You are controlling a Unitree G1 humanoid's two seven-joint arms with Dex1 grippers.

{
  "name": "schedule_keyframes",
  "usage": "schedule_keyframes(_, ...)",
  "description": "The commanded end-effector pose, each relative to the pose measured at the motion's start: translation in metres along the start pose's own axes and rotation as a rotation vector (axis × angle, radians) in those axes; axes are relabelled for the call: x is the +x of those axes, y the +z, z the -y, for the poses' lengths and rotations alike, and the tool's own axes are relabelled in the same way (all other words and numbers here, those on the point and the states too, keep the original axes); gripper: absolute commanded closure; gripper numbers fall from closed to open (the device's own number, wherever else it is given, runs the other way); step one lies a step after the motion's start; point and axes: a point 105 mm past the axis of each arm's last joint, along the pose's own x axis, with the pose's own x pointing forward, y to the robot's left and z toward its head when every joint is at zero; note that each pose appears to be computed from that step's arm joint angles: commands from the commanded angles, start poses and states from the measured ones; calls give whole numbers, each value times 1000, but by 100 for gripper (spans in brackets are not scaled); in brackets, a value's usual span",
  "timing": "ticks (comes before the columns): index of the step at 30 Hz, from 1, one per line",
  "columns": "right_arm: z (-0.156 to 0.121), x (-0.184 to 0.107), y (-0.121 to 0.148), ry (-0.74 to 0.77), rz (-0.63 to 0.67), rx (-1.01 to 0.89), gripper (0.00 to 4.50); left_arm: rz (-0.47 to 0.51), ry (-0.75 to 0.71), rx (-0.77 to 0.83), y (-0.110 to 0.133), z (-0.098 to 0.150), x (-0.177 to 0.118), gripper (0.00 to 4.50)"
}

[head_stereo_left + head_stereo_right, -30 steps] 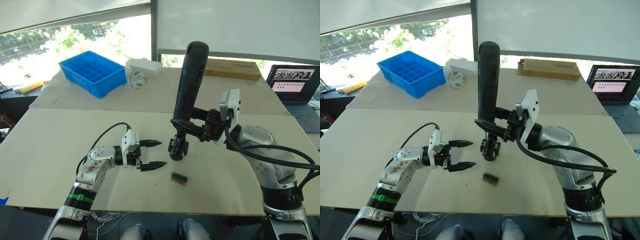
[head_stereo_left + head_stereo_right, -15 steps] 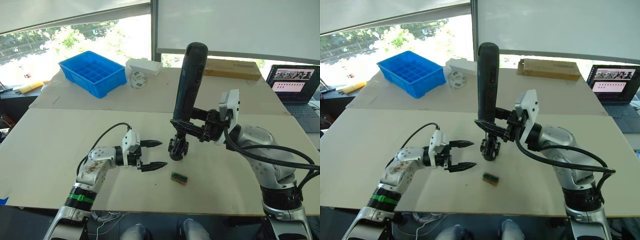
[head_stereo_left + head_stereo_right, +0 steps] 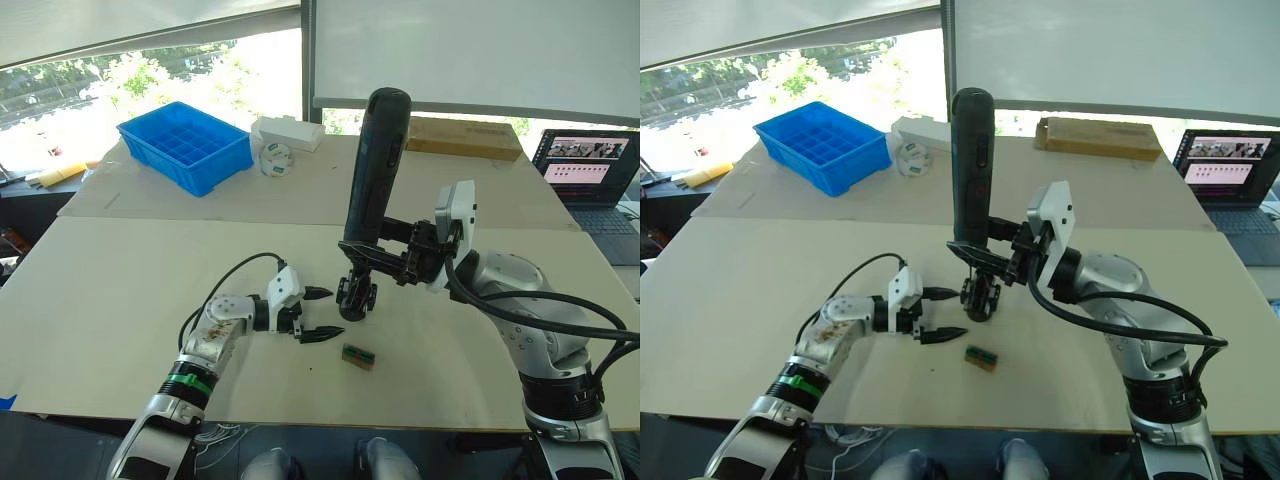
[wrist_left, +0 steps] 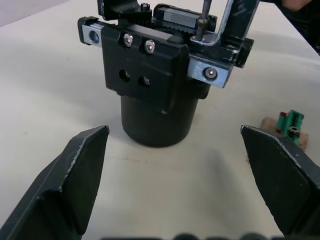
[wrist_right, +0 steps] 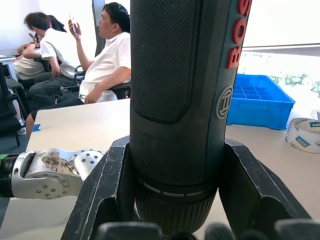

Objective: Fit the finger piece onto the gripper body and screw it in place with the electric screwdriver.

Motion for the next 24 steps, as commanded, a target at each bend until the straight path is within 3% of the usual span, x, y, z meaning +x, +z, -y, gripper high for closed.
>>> schedule_keyframes(1,-8,0,21,20,69,-79,258,20,-25,45,8,-1,10,0)
schedule_keyframes(20,-11,0,20,10,70,-77,258,58,-33,37,16,-8,38,0)
schedule_keyframes(23,-11,0,20,9,69,-77,258,19,-42,54,8,-6,36,78)
schedule_keyframes(24,-11,0,20,9,69,-77,258,15,-39,48,7,-7,35,124)
